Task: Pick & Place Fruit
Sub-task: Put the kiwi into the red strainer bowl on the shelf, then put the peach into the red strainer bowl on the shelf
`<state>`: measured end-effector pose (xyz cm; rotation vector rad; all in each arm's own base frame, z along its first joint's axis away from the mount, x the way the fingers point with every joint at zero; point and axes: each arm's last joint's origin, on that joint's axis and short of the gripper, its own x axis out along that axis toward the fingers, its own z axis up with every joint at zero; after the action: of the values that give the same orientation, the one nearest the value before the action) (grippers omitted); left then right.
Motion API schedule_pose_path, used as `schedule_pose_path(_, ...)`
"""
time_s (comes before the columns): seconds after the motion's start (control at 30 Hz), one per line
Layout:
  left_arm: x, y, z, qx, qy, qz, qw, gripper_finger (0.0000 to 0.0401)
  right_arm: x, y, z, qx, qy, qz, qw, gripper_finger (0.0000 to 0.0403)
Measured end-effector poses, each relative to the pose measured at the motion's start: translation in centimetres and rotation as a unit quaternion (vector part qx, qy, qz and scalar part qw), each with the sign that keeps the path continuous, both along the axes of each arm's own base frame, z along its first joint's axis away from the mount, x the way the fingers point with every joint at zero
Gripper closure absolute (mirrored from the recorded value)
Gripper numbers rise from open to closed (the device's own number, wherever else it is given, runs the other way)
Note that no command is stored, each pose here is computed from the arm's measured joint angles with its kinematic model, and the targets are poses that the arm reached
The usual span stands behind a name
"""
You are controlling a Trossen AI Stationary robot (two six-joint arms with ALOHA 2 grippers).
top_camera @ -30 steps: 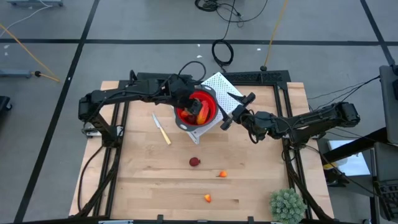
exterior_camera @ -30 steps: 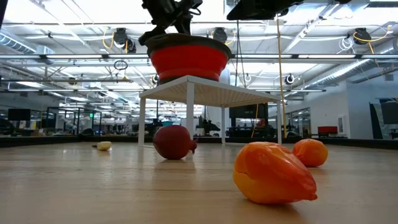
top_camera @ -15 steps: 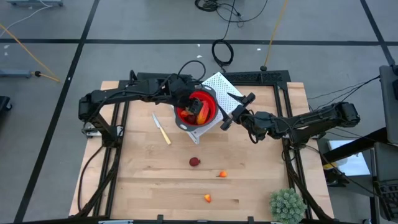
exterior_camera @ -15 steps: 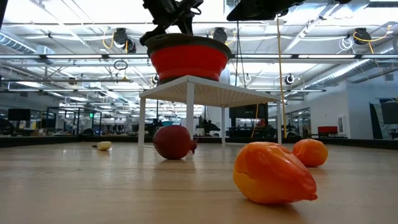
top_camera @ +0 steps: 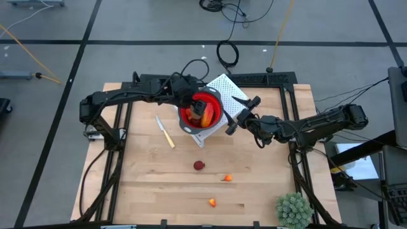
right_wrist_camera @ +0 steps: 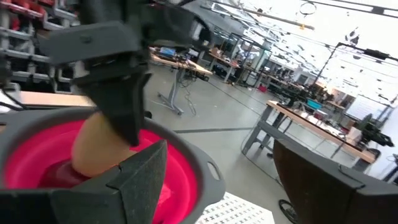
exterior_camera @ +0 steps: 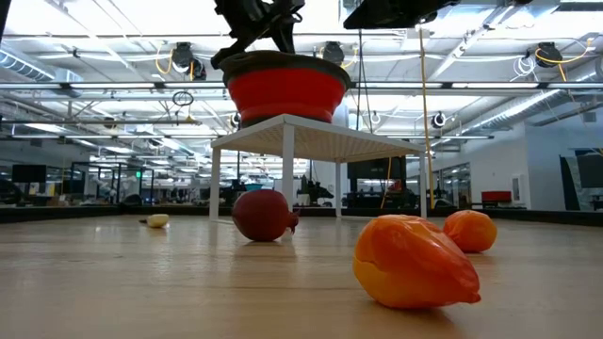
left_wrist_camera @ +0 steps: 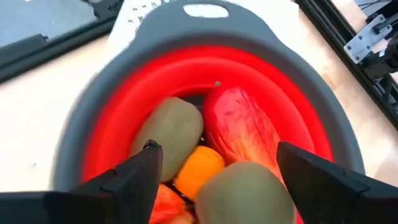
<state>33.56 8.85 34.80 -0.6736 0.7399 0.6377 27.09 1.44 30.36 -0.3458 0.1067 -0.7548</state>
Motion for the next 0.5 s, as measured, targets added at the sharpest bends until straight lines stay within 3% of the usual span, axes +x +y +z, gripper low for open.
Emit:
schedule_pose_path(0.23,-1.4,1.1,1.4,0.018,-0.018,0.014,1.0,0.008,-0.1,1.3,0.0,0.0,0.0,0.022,1.0,0.0119)
schedule_pose_path(0.5,-1.5,1.2,1.5,0.062,0.002,-0.012,0.998,0.008,-0.5,2.5,0.0,-0.008,0.01,-0.013,1.0,0.0119)
